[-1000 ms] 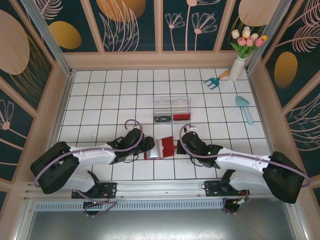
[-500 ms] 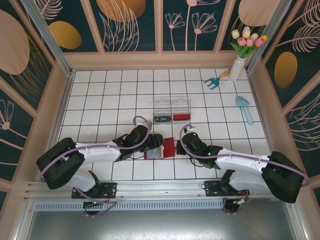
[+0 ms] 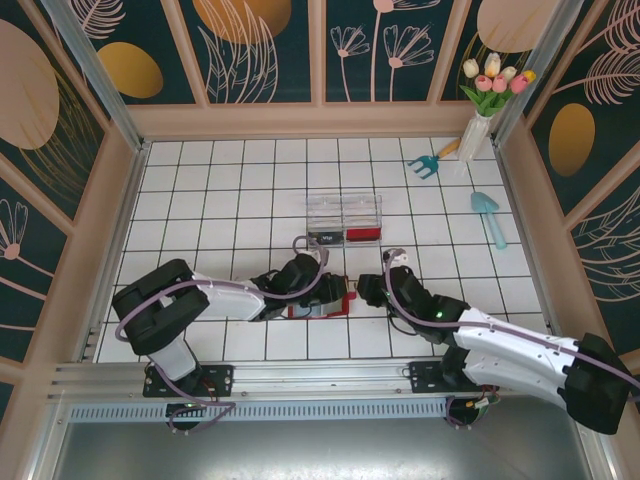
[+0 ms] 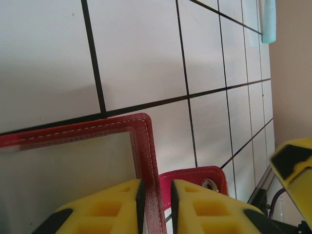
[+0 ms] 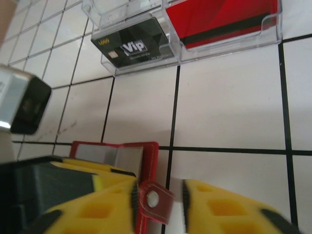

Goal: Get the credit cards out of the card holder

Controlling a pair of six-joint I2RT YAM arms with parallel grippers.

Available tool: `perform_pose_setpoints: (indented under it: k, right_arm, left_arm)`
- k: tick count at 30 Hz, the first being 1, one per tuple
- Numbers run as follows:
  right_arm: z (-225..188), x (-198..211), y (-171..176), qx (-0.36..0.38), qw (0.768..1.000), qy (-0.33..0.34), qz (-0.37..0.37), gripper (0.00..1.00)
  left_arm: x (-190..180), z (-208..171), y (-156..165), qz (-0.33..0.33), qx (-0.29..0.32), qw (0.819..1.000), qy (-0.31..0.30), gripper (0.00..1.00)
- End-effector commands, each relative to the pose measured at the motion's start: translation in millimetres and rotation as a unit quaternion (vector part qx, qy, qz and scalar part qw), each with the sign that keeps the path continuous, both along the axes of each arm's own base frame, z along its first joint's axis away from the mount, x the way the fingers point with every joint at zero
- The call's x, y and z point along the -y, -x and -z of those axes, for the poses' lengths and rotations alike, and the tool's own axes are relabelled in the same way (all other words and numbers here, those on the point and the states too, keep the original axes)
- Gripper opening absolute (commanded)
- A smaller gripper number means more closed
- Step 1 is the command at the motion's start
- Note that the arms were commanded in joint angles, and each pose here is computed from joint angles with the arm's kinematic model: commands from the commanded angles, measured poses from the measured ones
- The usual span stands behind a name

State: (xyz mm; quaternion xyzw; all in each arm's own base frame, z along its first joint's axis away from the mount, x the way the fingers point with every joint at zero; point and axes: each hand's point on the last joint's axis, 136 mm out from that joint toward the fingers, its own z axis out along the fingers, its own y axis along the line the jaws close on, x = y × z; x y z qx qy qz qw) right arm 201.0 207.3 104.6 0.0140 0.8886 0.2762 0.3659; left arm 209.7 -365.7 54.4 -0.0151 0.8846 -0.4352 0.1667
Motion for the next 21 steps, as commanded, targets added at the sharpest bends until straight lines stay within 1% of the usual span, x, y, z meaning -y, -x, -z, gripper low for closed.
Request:
perform_pose_setpoints:
  k: [1,3,4,5,6,9,14,17,21]
  right_arm:
    - [-3.7,-3.2,2.2,-0.002,1.000,-0.012,-0.010,0.24]
    - [-5.6,-9.5,2.6,-0.003,1.000,-0.026,-0.018,0.18]
    - [-5.0,-12.0,2.7,-0.004,0.999,-0.028,-0.022,0.16]
    - [-5.2,-15.1,2.5,-0.005,0.999,-0.031,-0.026,0.14]
    - [-4.5,-18.3,2.5,-0.008,0.999,-0.032,-0.031,0.10]
    - [-1.2,-28.9,3.5,-0.019,0.998,-0.042,-0.046,0.06]
    - [6.1,-41.7,-1.3,-0.037,0.996,-0.056,-0.059,0.06]
    - [11.4,-49.3,-5.4,-0.046,0.995,-0.057,-0.067,0.06]
    - [27.2,-55.5,-10.3,-0.073,0.993,-0.053,-0.073,0.06]
  left_arm:
    - [-2.8,-5.5,-2.4,-0.019,0.004,1.000,0.012,0.21]
    - [-10.3,-2.2,0.0,-0.024,0.001,1.000,0.001,0.20]
    - [-13.5,0.9,1.8,-0.025,-0.002,1.000,-0.005,0.17]
    - [-16.9,2.3,3.1,-0.029,-0.003,1.000,-0.006,0.12]
    - [-21.1,3.3,4.0,-0.035,-0.005,0.999,-0.006,0.11]
    - [-24.8,1.1,5.8,-0.037,-0.002,0.999,-0.003,0.10]
    - [-24.6,16.4,11.6,-0.030,-0.023,0.999,-0.006,0.08]
    - [-26.9,16.7,13.1,-0.034,-0.024,0.999,-0.001,0.09]
    - [-32.0,11.0,12.3,-0.037,-0.015,0.999,-0.012,0.10]
